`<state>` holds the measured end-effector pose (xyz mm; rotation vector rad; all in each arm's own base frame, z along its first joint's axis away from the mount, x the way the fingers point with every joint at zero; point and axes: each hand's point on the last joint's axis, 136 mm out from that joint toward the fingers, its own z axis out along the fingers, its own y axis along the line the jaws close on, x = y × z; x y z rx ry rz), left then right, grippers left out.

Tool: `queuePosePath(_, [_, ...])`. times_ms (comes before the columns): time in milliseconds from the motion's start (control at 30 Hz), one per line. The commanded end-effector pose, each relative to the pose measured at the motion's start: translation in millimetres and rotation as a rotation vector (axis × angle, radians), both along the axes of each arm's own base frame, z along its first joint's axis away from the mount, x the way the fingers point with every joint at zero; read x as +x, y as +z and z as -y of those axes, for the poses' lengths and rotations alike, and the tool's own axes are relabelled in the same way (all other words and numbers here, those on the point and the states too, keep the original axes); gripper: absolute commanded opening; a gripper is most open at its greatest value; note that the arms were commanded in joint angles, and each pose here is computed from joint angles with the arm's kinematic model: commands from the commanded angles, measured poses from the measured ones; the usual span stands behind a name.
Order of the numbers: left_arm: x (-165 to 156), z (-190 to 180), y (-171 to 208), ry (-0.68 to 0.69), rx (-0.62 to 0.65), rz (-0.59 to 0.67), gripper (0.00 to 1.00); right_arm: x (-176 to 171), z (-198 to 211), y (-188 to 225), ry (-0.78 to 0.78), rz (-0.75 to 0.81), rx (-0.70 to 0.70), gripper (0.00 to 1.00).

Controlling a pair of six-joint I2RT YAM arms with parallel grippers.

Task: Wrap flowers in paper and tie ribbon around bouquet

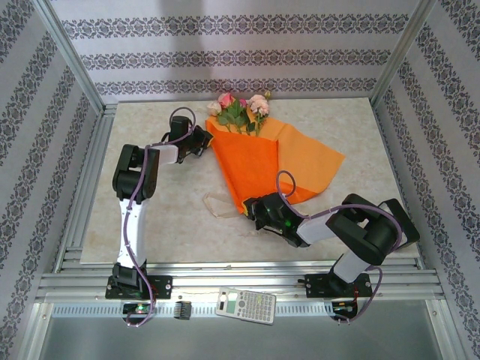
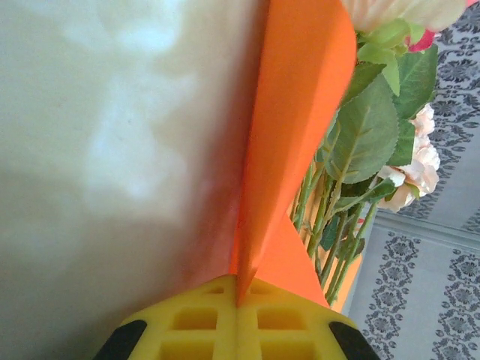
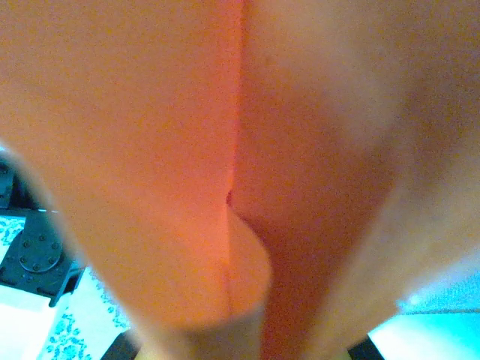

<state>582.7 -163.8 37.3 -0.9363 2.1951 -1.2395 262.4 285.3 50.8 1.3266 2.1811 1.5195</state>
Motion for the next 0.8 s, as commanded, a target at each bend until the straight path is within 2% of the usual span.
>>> queuePosePath(0, [27,-22,10,0.061,0.022,0.077,0.00,-17,3,-19,0.054,-0.049,-0.048,0.00])
queuePosePath(100, [33,-25,12,0.063,0.029,0.081,0.00,-19,2,-20,0.061,-0.055,-0.047,0.00])
queuePosePath(233, [40,-28,11,0.063,0.039,0.080,0.14,-20,2,-21,0.068,-0.060,-0.045,0.00])
queuePosePath(300, [45,-28,10,0.058,0.032,0.081,0.16,-20,1,-22,0.070,-0.061,-0.045,0.00])
queuePosePath(333, [47,-26,8,0.052,0.026,0.079,0.14,-20,1,-22,0.072,-0.062,-0.044,0.00])
queuePosePath(400, [50,-26,6,0.049,0.021,0.081,0.00,-21,0,-22,0.075,-0.062,-0.043,0.00])
queuePosePath(733, [69,-38,16,0.060,0.041,0.106,0.00,-22,2,-20,0.070,-0.060,-0.039,0.00])
queuePosePath(767, [69,-40,18,0.063,0.044,0.104,0.05,-22,2,-19,0.070,-0.058,-0.039,0.00])
